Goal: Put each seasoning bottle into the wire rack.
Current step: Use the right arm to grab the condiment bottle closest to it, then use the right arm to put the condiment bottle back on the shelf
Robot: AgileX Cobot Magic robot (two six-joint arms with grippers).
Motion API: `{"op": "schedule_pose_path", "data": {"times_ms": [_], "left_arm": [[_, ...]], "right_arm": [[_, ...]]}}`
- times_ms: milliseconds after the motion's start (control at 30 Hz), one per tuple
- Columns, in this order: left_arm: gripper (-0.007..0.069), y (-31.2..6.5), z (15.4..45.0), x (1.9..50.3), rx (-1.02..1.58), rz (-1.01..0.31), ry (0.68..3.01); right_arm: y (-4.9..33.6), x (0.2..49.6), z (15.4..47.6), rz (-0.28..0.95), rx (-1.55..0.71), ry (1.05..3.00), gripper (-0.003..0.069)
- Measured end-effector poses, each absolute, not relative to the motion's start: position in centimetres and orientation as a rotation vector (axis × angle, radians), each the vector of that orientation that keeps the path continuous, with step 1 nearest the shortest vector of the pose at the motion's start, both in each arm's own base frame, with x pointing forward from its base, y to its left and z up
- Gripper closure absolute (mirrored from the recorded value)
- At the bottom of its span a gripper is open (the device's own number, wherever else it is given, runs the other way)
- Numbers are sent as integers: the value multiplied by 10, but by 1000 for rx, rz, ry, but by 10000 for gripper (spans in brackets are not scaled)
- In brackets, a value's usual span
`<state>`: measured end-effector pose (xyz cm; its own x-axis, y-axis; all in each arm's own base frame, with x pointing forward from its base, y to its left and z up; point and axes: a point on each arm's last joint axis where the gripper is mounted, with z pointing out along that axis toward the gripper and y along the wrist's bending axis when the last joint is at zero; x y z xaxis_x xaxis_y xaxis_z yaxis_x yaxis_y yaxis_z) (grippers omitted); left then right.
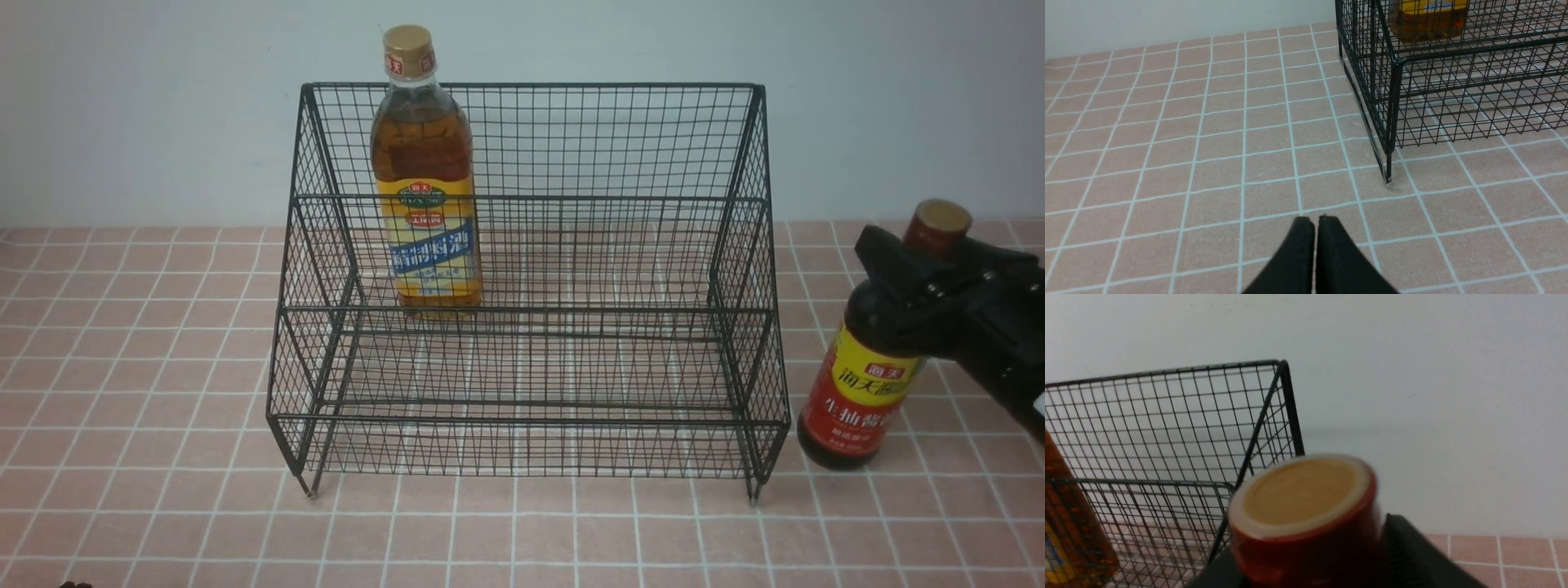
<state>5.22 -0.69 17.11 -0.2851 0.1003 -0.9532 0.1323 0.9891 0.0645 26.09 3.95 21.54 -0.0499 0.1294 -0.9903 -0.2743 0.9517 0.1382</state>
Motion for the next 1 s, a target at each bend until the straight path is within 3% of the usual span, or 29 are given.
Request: {"op": "schedule_pose_path", "data": {"times_ms": [300,467,567,733,1000], "left_arm": [[632,-7,171,52,169,-31,1863],[632,-7,171,52,170,-31,1863],[632,-7,171,52,170,-31,1863],[632,-7,171,52,170,-30,1863],[632,-7,171,52,170,-30,1863]], "right_arm": [[41,265,237,292,-171,1625,386],[42,267,278,240,-241,1556,386],[46,267,321,214,-278,1447,386],[68,265,372,282,-348,1291,386],[110,260,415,439,-432,1148,386]]}}
